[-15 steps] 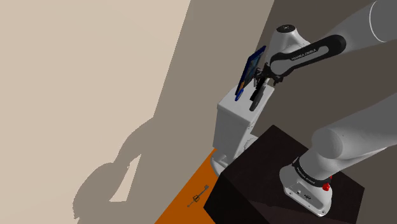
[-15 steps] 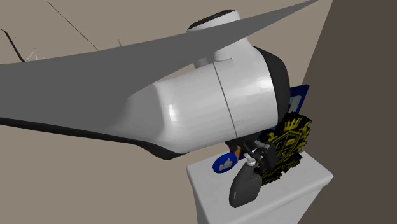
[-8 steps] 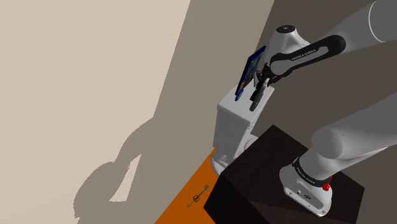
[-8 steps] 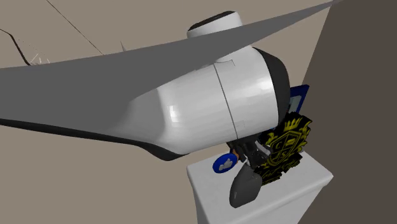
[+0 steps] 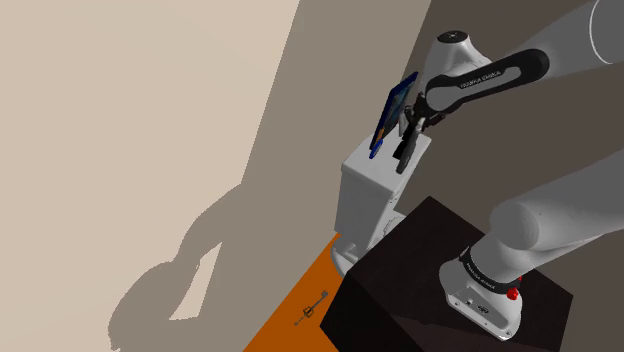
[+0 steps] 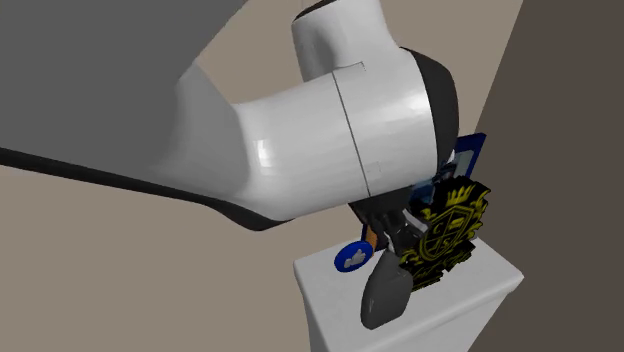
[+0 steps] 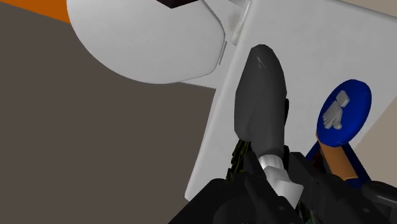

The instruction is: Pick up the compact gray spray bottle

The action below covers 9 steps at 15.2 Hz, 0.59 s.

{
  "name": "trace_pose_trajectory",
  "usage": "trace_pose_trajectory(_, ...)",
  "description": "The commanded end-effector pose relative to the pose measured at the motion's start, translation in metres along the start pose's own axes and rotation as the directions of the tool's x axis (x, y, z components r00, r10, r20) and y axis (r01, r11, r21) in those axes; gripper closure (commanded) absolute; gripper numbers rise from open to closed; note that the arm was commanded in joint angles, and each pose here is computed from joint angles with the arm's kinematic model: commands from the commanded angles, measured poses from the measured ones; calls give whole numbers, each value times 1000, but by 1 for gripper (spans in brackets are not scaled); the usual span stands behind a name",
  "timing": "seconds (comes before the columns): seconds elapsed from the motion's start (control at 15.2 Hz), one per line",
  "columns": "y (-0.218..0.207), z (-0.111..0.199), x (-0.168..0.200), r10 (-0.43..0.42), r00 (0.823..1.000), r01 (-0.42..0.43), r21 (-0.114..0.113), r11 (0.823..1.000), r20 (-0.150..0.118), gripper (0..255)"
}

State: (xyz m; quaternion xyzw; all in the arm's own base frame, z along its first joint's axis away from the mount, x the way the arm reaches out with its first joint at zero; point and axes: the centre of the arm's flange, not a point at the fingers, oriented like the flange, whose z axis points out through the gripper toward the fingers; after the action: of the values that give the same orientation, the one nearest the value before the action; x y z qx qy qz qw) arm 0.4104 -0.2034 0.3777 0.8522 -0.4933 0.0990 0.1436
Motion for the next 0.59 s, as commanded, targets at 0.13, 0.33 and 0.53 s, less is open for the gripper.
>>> trace_pose_trajectory(0.13, 5, -21, 5, 0, 1000, 0, 0, 1000, 0, 255)
trace_pose_trajectory(0.33, 7, -36, 10, 0, 1000, 0, 0, 1000, 0, 255)
trace_pose_trajectory(0.53, 10, -51, 15, 0, 1000, 0, 0, 1000, 0, 255)
